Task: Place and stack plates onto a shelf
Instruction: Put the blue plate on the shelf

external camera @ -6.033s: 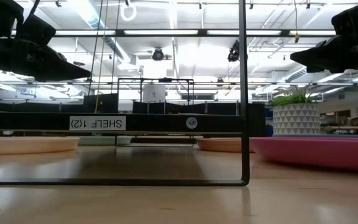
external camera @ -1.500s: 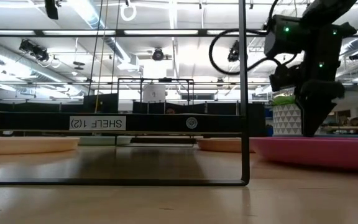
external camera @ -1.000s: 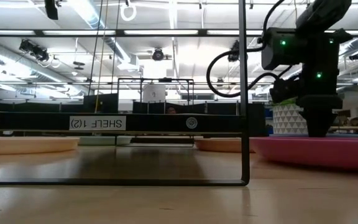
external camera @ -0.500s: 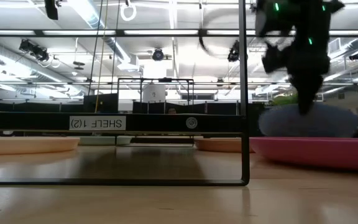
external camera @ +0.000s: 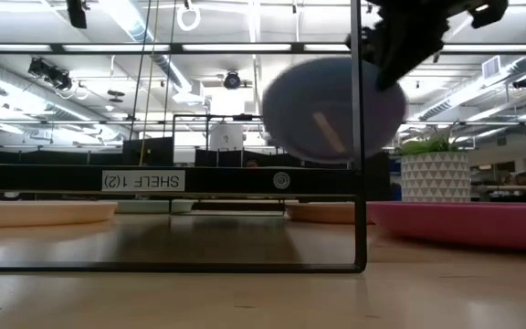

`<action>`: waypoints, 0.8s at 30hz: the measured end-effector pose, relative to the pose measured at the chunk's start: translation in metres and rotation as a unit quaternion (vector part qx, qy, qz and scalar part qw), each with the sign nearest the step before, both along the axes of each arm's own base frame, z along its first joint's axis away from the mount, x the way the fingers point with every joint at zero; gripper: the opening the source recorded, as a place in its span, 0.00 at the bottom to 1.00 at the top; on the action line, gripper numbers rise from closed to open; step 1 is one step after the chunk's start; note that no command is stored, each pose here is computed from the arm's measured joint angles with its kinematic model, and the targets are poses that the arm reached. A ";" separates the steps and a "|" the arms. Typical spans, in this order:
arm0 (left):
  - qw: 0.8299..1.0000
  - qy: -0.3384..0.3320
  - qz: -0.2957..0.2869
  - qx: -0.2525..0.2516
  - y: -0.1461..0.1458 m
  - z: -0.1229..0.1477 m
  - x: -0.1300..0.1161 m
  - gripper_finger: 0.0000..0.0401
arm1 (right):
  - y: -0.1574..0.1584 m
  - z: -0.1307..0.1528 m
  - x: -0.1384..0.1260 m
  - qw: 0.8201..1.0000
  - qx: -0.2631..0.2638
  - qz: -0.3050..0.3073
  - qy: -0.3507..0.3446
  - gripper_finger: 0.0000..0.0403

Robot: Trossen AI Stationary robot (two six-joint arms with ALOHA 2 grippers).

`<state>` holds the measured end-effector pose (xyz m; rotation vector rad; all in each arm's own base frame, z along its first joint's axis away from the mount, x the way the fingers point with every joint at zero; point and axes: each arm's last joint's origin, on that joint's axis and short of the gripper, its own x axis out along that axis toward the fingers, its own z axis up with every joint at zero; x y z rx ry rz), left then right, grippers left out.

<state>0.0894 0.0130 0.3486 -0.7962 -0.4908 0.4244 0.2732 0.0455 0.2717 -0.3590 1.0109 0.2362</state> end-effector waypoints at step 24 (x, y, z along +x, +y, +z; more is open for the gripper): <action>0.977 0.187 -0.106 -0.016 -0.006 0.003 0.030 0.30 | 0.001 -0.057 0.116 0.982 -0.136 0.126 0.045 0.07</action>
